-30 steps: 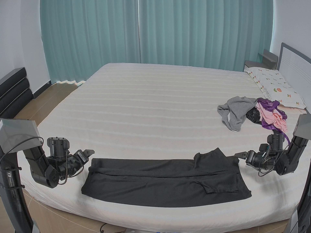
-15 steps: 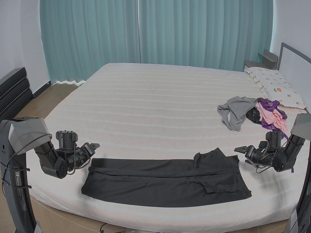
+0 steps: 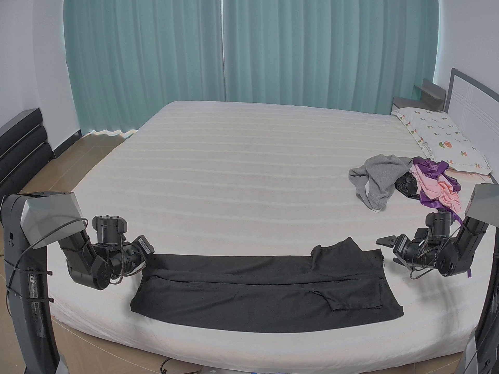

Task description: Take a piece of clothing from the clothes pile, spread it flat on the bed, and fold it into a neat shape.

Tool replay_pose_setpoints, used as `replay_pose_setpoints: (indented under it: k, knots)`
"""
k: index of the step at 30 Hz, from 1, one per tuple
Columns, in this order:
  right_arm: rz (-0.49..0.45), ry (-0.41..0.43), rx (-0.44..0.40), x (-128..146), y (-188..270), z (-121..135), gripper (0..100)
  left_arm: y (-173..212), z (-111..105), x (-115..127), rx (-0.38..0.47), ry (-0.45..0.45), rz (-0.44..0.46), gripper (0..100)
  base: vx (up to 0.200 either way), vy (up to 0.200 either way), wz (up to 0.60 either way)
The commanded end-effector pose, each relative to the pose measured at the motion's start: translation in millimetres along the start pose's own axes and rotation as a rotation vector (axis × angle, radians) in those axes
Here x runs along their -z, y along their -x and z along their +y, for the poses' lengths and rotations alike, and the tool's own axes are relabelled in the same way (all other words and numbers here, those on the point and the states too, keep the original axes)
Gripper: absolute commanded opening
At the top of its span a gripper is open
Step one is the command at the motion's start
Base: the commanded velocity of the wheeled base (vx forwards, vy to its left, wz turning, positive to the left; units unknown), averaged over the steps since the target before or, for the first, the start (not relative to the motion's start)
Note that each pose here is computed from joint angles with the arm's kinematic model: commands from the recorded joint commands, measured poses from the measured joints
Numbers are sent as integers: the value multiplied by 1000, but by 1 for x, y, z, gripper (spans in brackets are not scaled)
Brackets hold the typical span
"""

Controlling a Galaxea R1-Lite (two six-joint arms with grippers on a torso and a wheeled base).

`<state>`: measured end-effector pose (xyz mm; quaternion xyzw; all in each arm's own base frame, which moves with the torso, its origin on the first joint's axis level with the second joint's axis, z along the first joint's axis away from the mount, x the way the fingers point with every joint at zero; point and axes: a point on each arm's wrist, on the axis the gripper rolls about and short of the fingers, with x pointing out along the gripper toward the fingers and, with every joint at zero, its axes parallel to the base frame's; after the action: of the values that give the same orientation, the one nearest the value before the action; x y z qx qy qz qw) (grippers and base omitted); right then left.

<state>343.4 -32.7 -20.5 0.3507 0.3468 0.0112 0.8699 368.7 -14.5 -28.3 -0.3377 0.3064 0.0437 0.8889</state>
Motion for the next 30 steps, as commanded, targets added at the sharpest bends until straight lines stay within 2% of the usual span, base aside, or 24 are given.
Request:
replay_pose_setpoints:
  k: [1,8,17,21,22,30]
  knots:
    - [3,0,1,1,0,0,100,5,-2,-4,7,5,-11,100,0,0,0]
    - [5,-1,3,2,-1,-1,100,-5,-2,0,23,-12,6,100,0,0,0]
    - [6,-1,2,2,-1,0,100,-10,5,11,17,-103,33,100,0,0,0]
    - [5,0,1,1,-1,0,100,-9,7,14,17,-114,33,100,0,0,0]
    - [5,-1,1,1,-1,-1,100,-8,8,15,16,-115,36,0,0,0,0]
    - [2,0,0,0,-1,0,100,-7,9,12,10,-102,19,0,0,0,0]
